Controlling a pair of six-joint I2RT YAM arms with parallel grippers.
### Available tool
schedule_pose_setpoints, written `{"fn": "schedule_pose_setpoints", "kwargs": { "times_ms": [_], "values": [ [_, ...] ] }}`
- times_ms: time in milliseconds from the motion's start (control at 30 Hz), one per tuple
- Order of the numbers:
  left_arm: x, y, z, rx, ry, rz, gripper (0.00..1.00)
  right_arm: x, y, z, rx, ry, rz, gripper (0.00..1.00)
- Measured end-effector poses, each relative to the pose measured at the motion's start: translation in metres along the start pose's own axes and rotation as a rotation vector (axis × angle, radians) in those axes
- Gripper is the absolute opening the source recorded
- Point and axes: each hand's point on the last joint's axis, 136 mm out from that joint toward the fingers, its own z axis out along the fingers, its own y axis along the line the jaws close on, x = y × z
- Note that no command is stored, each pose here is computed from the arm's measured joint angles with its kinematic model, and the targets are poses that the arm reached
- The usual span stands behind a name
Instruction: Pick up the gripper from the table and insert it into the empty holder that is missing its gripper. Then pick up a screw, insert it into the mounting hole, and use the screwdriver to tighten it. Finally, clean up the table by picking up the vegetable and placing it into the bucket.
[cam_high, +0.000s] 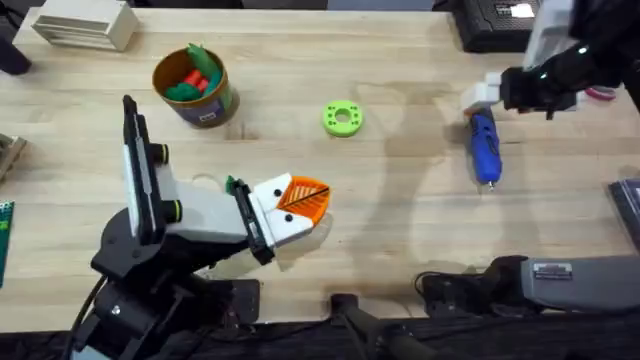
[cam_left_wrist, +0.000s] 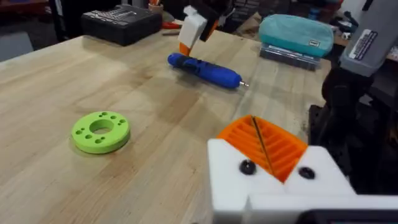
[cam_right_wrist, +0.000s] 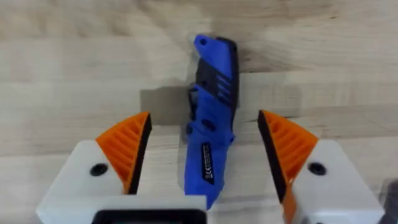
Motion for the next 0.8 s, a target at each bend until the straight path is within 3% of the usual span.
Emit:
{"fn": "schedule_pose_setpoints", "kwargs": {
  "times_ms": [200,567,700,733,800],
  "values": [
    [0.0,0.0,0.0,0.0,0.0,0.0,0.01,0.008,0.002,0.03,-0.024,0.077,-0.109,0.989],
    [0.0,0.0,0.0,0.0,0.0,0.0,0.01,0.012,-0.013,0.075,-0.071,0.119,-0.077,0.958],
    [0.0,0.0,0.0,0.0,0.0,0.0,0.01,0.003,-0.009,0.078,-0.098,0.077,-0.077,0.839],
    [0.0,0.0,0.0,0.0,0.0,0.0,0.01,0.002,-0.009,0.078,-0.103,0.073,-0.077,0.675],
    [0.0,0.0,0.0,0.0,0.0,0.0,0.01,0.002,-0.008,0.078,-0.106,0.072,-0.078,0.51]
  ]
}}
